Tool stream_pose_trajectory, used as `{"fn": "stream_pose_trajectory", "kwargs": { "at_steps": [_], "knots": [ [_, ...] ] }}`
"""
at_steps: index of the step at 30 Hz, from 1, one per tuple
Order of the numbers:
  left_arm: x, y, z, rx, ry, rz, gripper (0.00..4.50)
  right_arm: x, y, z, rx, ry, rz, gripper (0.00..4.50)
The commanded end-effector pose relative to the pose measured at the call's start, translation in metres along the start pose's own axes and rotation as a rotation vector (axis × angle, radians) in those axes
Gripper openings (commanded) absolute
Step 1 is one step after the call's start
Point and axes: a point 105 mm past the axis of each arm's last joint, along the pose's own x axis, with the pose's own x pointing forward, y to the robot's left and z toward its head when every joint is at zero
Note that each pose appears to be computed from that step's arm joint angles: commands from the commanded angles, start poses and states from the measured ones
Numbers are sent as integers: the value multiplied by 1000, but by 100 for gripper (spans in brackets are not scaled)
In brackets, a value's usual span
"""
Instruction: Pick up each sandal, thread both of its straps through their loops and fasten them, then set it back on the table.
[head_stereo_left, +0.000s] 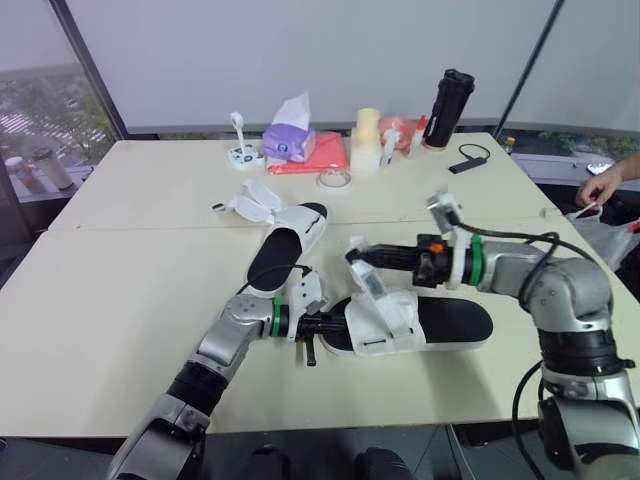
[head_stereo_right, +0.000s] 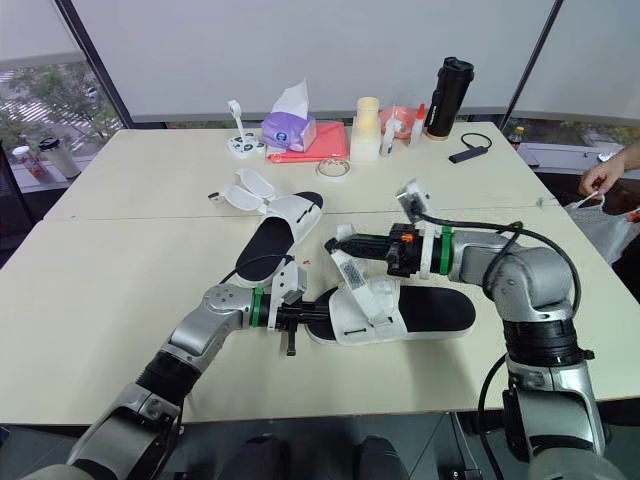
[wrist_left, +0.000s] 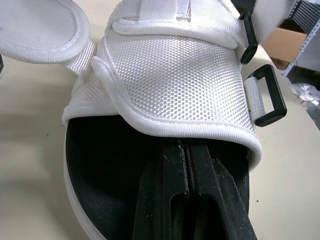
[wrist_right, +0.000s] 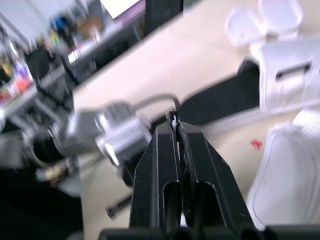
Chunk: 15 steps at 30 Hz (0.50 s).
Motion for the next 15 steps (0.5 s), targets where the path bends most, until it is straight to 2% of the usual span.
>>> {"fn": "stream_pose_trajectory", "kwargs": {
  "at_steps": [1, 6, 15],
  "knots": [
    [-1, -1, -21, -44, 74, 18, 0, -11, 4, 16, -17, -96, -30, 2],
    [1, -2, -21, -43, 74, 11, 0, -15, -9, 13, 9, -131, -125, 2],
    [0, -1, -22, -40, 77, 14, 0, -21, -56, 1, 27, -150, -377, 2]
  ]
}}
